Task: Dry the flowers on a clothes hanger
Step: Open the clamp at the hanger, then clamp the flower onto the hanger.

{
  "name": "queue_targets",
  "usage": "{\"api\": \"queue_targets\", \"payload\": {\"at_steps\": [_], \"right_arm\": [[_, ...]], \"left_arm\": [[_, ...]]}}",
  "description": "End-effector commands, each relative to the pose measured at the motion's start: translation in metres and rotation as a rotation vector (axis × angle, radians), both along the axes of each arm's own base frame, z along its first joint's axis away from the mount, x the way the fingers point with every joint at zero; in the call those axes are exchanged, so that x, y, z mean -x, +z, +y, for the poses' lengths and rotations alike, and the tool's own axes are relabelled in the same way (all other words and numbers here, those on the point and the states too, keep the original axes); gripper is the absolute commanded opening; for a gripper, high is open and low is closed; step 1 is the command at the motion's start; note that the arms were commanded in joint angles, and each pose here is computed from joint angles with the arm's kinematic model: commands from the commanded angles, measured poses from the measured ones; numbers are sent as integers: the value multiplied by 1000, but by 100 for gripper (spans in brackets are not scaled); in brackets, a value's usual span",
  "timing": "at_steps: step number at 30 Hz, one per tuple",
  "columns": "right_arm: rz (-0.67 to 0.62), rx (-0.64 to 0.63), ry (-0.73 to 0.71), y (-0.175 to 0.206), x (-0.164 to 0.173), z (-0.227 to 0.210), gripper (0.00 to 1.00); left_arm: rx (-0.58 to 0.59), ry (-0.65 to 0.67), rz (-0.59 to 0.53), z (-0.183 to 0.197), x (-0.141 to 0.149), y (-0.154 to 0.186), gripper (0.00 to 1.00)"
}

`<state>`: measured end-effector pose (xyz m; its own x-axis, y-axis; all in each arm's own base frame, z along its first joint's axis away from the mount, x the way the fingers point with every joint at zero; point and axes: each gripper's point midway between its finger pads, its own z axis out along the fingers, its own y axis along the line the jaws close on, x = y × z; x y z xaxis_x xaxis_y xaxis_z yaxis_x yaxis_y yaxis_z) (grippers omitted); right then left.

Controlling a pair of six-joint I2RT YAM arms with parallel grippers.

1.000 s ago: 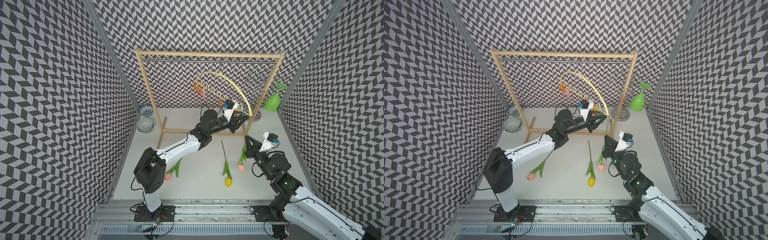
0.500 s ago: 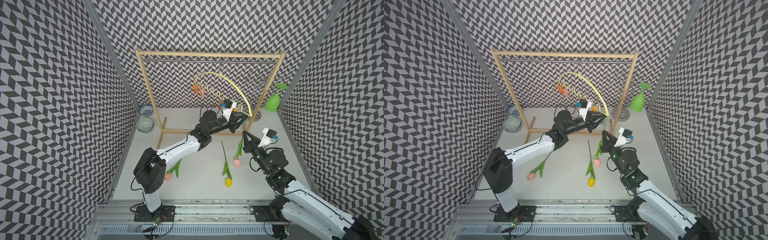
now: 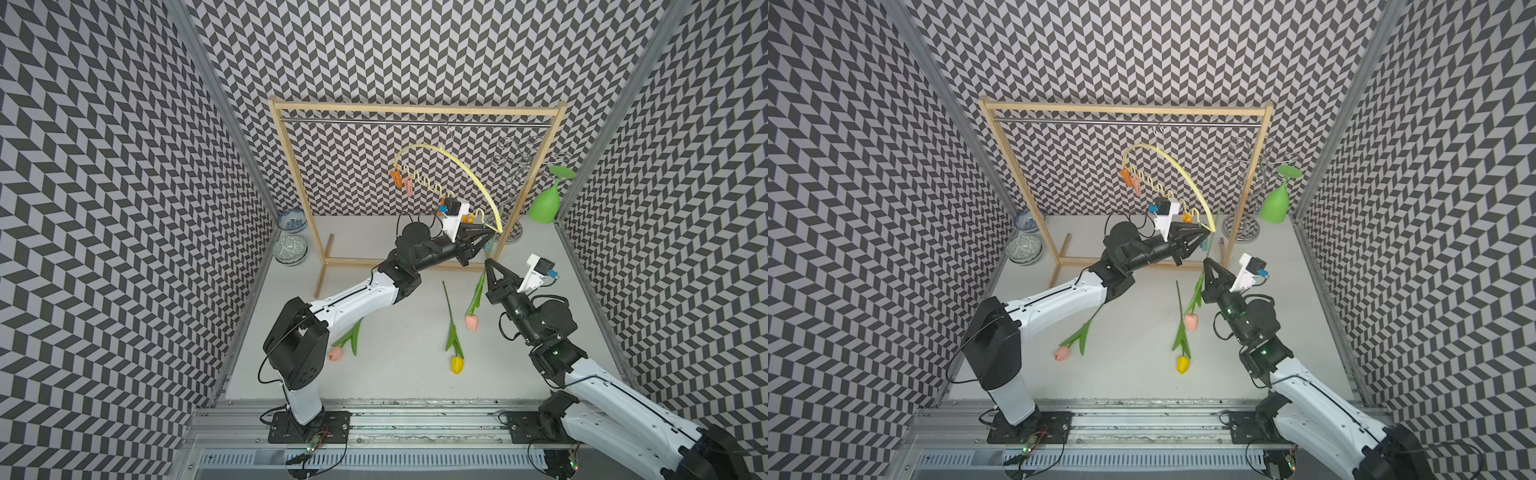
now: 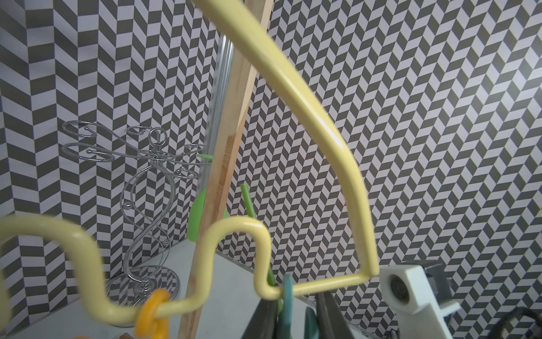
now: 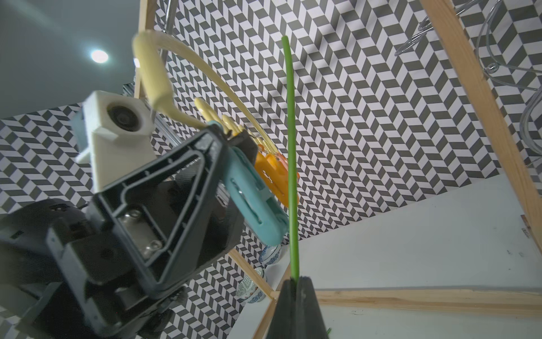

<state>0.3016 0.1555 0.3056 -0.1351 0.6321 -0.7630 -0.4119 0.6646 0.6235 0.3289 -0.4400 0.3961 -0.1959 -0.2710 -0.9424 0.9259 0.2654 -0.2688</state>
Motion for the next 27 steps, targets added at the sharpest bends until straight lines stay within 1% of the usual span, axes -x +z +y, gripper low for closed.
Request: {"api": "queue_targets", "payload": {"at_steps": [1, 6, 12, 27], "right_arm": [[-26, -20, 2, 3, -2, 0, 0], [-77, -27, 81, 14, 6, 11, 0], [-137, -72, 77, 24, 17, 4, 0], [-172, -74, 136, 35, 21, 14, 0]], "left_arm": [[59, -27, -39, 6, 16, 28, 25], [53, -26, -34, 6, 15, 26, 25], [49, -22, -28, 5, 13, 21, 25], [68, -49, 3, 1, 13, 17, 25]]}}
